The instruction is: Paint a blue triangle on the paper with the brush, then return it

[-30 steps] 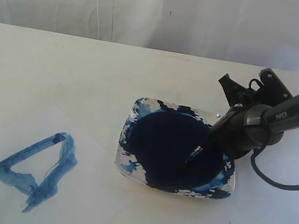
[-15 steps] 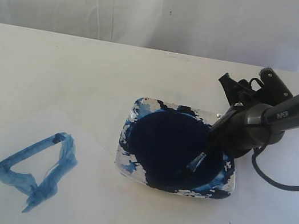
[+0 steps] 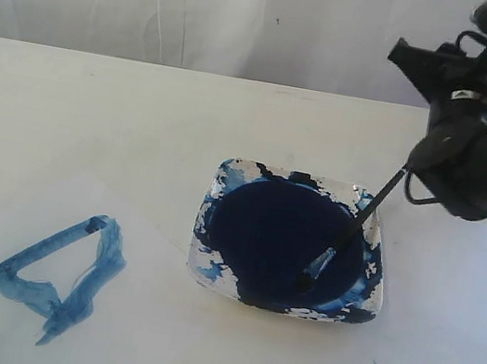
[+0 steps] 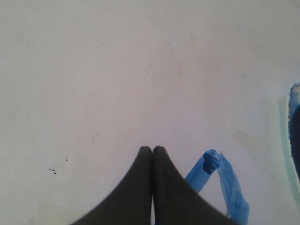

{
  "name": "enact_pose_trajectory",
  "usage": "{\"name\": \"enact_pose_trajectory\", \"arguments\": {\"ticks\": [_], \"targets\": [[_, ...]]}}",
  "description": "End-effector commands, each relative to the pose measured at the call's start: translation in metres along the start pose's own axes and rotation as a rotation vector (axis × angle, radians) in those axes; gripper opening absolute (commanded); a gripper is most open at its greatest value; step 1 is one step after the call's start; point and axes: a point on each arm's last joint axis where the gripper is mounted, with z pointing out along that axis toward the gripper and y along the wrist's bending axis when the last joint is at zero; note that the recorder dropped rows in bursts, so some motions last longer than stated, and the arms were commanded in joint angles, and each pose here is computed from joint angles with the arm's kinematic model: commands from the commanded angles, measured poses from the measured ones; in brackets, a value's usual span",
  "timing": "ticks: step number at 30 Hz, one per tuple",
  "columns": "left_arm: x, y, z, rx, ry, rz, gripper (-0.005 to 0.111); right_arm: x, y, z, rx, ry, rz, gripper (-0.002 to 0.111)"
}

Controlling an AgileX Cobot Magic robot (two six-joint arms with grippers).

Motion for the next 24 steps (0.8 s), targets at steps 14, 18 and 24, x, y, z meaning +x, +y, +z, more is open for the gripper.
{"name": "enact_pose_trajectory", "arguments": {"ticks": [14,18,24], "targets": [[0.002,-0.002,0.000,0.015,0.008,-0.009,0.000,-0.122,-0.014,-0.131,-0.490,0.024,-0.371,0.003],[0.002,-0.002,0.000,0.015,0.008,-0.009,0.000,-0.142,-0.022,-0.153,-0.512,-0.034,-0.331,0.003],[0.002,-0.002,0.000,0.015,0.008,-0.009,0.000,-0.152,-0.041,-0.187,-0.547,-0.075,-0.314,0.003]]}}
